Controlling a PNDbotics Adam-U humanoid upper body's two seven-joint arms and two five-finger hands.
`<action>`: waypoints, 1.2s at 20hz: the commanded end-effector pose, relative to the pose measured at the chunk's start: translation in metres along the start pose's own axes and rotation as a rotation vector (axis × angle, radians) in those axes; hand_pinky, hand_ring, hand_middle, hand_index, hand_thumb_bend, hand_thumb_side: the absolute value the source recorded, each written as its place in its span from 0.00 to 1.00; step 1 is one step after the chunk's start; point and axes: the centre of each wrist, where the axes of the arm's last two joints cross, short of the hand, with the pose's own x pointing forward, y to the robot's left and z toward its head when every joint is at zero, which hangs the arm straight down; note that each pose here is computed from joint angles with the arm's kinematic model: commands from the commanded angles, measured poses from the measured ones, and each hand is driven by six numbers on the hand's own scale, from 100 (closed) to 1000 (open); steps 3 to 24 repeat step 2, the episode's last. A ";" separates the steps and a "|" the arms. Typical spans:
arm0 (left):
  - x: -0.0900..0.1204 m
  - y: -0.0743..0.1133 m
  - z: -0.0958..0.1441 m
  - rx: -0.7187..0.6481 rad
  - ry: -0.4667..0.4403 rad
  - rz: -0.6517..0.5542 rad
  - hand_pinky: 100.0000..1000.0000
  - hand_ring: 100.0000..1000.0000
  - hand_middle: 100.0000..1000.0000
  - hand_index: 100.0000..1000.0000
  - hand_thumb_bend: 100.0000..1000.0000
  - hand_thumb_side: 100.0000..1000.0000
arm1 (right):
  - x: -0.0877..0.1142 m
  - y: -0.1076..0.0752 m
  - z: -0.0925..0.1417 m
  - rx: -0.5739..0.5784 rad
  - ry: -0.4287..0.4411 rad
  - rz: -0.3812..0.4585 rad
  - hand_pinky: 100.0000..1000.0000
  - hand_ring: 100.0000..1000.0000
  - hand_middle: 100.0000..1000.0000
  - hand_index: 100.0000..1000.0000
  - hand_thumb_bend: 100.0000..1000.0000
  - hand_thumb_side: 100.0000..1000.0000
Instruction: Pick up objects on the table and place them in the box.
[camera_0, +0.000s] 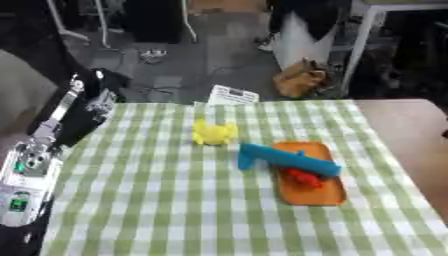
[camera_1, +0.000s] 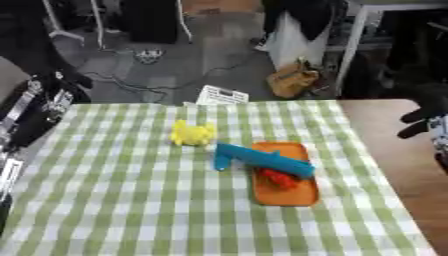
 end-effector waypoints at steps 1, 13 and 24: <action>0.006 0.008 -0.002 0.011 -0.024 -0.013 0.57 0.50 0.58 0.72 0.00 0.73 | 0.008 -0.008 -0.004 -0.002 -0.036 0.032 0.47 0.56 0.71 0.72 0.00 0.65; 0.006 0.008 -0.002 0.010 -0.023 -0.013 0.57 0.50 0.58 0.72 0.00 0.73 | 0.008 -0.008 -0.004 -0.003 -0.036 0.032 0.47 0.56 0.71 0.72 0.00 0.65; 0.006 0.008 -0.002 0.010 -0.023 -0.013 0.57 0.50 0.58 0.72 0.00 0.73 | 0.008 -0.008 -0.004 -0.003 -0.036 0.032 0.47 0.56 0.71 0.72 0.00 0.65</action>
